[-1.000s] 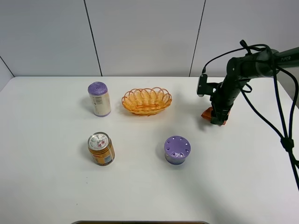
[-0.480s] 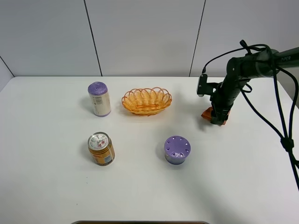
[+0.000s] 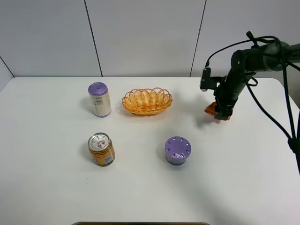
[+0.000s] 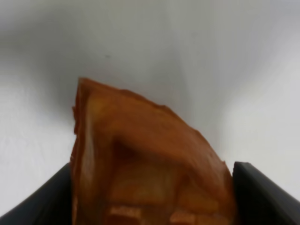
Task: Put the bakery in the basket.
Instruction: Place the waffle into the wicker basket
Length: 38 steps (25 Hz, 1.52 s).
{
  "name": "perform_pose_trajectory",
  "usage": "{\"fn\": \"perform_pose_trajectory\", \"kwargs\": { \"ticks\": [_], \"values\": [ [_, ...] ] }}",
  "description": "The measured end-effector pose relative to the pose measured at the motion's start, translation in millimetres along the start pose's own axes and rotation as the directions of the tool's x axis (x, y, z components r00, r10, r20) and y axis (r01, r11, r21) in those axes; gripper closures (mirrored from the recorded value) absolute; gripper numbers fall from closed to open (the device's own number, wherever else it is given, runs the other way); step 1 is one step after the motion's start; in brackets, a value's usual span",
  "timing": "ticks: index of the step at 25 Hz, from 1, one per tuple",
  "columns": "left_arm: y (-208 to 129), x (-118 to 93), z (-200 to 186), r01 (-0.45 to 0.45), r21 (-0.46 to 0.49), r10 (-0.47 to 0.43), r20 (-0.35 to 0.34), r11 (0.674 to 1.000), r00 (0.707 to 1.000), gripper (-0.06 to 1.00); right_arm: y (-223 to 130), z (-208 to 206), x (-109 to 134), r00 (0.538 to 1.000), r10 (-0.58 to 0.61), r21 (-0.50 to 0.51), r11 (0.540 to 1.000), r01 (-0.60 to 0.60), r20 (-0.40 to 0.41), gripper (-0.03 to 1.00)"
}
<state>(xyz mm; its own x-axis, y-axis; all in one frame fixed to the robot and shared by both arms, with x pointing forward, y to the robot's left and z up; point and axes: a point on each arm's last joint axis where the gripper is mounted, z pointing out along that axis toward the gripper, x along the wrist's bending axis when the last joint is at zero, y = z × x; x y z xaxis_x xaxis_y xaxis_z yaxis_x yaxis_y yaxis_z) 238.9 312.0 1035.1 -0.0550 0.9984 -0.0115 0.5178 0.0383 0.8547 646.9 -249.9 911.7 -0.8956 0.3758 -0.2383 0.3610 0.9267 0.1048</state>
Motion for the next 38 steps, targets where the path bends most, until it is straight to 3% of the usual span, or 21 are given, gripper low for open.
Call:
{"fn": "perform_pose_trajectory", "kwargs": {
  "ticks": [7, 16, 22, 28, 31, 34, 38],
  "values": [
    [0.0, 0.0, 0.0, 0.000, 0.000, 0.000, 0.000, 1.000, 1.000, -0.04, 5.2, -57.4, -3.8, 0.983, 0.165, -0.067, 0.985, -0.160, 0.082, 0.34],
    [0.0, 0.0, 0.0, 0.000, 0.000, 0.000, 0.000, 1.000, 1.000, -0.04, 51.0, -132.2, 22.5, 0.948, 0.294, -0.306, 0.920, -0.246, 0.121, 0.34],
    [0.0, 0.0, 0.0, 0.000, 0.000, 0.000, 0.000, 1.000, 1.000, -0.04, 95.9, -149.4, 45.1, 0.913, 0.404, -0.504, 0.801, -0.322, 0.057, 0.34],
    [0.0, 0.0, 0.0, 0.000, 0.000, 0.000, 0.000, 1.000, 1.000, -0.04, 138.2, -152.1, 62.3, 0.850, 0.524, -0.673, 0.609, -0.419, -0.056, 0.34],
    [0.0, 0.0, 0.0, 0.000, 0.000, 0.000, 0.000, 1.000, 1.000, -0.04, 157.7, -141.2, 72.8, 0.829, 0.547, -0.706, 0.542, -0.456, -0.116, 0.34],
    [0.0, 0.0, 0.0, 0.000, 0.000, 0.000, 0.000, 1.000, 1.000, -0.04, 173.2, -120.6, 81.4, 0.813, 0.560, -0.712, 0.507, -0.487, -0.157, 0.34],
    [0.0, 0.1, 0.0, 0.000, 0.000, 0.000, -0.001, 1.000, 1.000, -0.04, 183.4, -89.2, 86.1, 0.796, 0.579, -0.701, 0.495, -0.513, -0.174, 0.34]
  ]
}}
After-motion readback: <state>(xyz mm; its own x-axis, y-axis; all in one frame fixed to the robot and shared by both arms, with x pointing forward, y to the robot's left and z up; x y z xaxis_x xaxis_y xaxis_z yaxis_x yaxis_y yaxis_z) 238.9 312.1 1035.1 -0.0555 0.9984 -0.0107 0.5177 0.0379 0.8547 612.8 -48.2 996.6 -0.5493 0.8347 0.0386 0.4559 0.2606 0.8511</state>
